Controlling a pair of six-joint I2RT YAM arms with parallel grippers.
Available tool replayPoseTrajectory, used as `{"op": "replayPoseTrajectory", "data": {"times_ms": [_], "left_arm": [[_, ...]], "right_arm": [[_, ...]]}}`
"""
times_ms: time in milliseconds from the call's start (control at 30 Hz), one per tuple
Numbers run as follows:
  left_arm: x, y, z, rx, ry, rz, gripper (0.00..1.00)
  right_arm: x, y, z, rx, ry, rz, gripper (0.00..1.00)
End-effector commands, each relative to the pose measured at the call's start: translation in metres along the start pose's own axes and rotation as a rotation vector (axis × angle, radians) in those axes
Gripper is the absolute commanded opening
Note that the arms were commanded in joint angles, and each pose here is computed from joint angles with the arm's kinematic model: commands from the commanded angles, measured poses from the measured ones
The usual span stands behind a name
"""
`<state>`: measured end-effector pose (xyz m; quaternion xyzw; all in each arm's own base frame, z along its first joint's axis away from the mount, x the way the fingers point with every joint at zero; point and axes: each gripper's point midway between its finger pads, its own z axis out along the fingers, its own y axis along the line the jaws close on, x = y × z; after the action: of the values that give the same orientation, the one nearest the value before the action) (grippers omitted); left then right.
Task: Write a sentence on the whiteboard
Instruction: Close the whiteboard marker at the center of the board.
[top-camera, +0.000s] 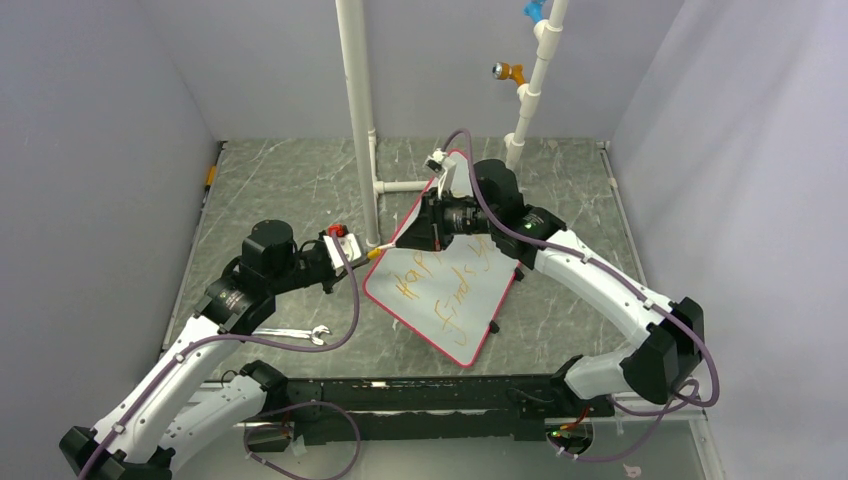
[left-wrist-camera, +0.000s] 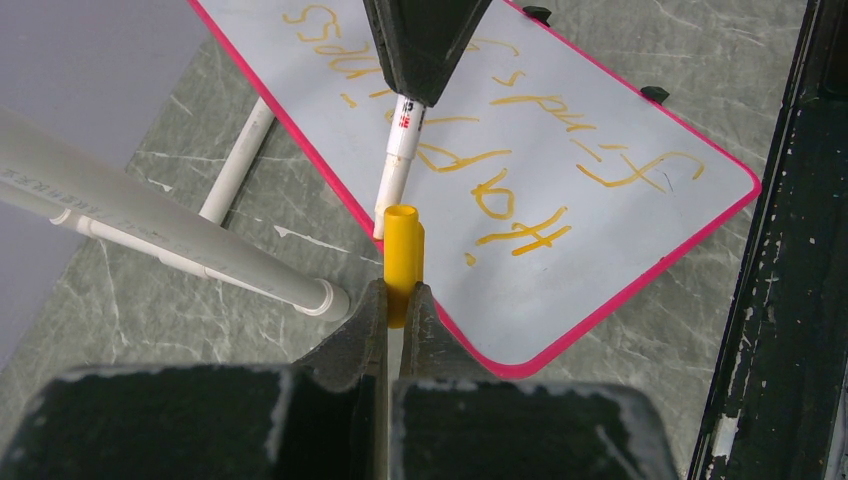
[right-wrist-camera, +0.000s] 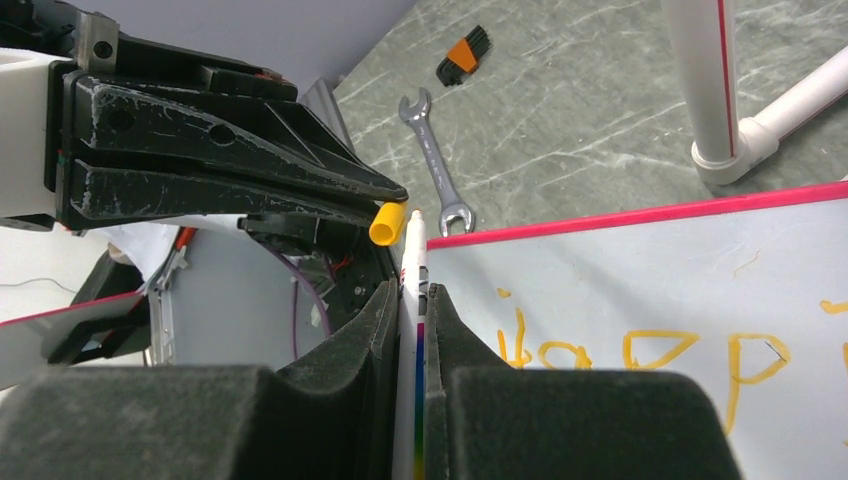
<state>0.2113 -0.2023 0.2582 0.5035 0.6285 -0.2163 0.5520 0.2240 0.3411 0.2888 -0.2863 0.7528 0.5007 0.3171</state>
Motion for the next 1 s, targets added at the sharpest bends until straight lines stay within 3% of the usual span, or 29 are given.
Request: {"op": "replayPoseTrajectory", "data": {"times_ms": [0,467,967], "left_arm": [[-0.017,0.0,-0.002,0.006,-0.062,0.03,0.0],[-0.014,0.002,-0.003,-0.015,-0.056,0.027,0.0],[-0.016,0.003,-0.003,-0.017,-0.057,0.024,0.0]], "right_arm": [[-0.02,0.019,0.0,-0.054,-0.033,-0.059,0.0],[-0.039,0.028,-0.026,0.025,-0.112,-0.117,0.0],[-0.028,0.029,-0.021,-0.007,-0.075,-0.092,0.0]]}}
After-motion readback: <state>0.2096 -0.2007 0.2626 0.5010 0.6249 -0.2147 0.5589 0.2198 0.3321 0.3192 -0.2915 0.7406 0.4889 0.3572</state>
